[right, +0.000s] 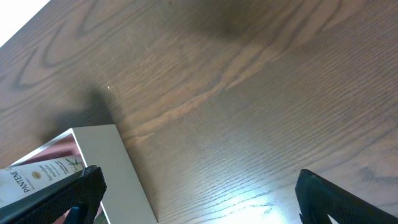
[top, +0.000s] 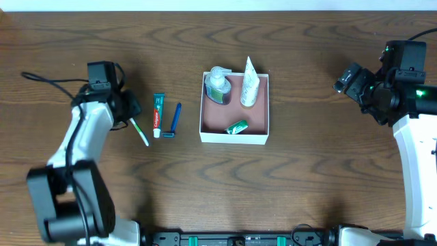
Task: Pack container
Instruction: 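Reach the left gripper to the green toothbrush and grasp its handle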
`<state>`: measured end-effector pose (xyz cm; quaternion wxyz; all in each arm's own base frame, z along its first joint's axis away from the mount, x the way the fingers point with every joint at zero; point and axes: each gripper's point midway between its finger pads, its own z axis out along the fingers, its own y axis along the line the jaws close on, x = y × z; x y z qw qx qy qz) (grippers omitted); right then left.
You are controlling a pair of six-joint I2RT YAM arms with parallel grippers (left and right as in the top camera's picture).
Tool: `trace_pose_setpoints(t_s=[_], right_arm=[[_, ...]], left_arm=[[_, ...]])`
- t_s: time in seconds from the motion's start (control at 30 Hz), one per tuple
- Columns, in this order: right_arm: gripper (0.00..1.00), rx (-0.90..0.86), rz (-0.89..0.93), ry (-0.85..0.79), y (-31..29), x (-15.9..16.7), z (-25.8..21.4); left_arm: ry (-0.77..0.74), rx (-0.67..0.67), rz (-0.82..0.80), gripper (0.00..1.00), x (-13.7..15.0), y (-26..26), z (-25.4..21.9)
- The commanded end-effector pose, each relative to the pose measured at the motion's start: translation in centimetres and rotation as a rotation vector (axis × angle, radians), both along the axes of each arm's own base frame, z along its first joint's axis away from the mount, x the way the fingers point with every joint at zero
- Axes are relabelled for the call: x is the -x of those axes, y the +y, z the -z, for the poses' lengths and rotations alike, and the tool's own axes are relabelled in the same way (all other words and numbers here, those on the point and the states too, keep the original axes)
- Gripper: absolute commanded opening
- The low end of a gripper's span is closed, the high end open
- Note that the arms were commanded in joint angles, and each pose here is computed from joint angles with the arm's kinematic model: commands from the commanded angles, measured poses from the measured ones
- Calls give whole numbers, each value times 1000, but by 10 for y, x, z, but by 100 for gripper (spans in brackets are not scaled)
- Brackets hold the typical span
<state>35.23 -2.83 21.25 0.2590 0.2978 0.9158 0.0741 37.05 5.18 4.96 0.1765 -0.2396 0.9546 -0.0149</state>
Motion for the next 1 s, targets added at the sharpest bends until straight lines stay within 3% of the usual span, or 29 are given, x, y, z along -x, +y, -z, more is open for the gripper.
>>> trace_pose_setpoints(t_s=[0.0,0.53,0.93,0.97], right_arm=[[99,-10,17,-6,-2,-2,-3],[99,-10,17,-6,-2,-2,-3],[99,-10,17,-6,-2,-2,-3],[99,-10,17,-6,-2,-2,-3]], left_arm=[[69,19,-66,44,5,1,28],[156,-21,-90,42,13,9,62],[168,-35,-35,19,15,9,61],[171,-38,-23,13,16,9,60]])
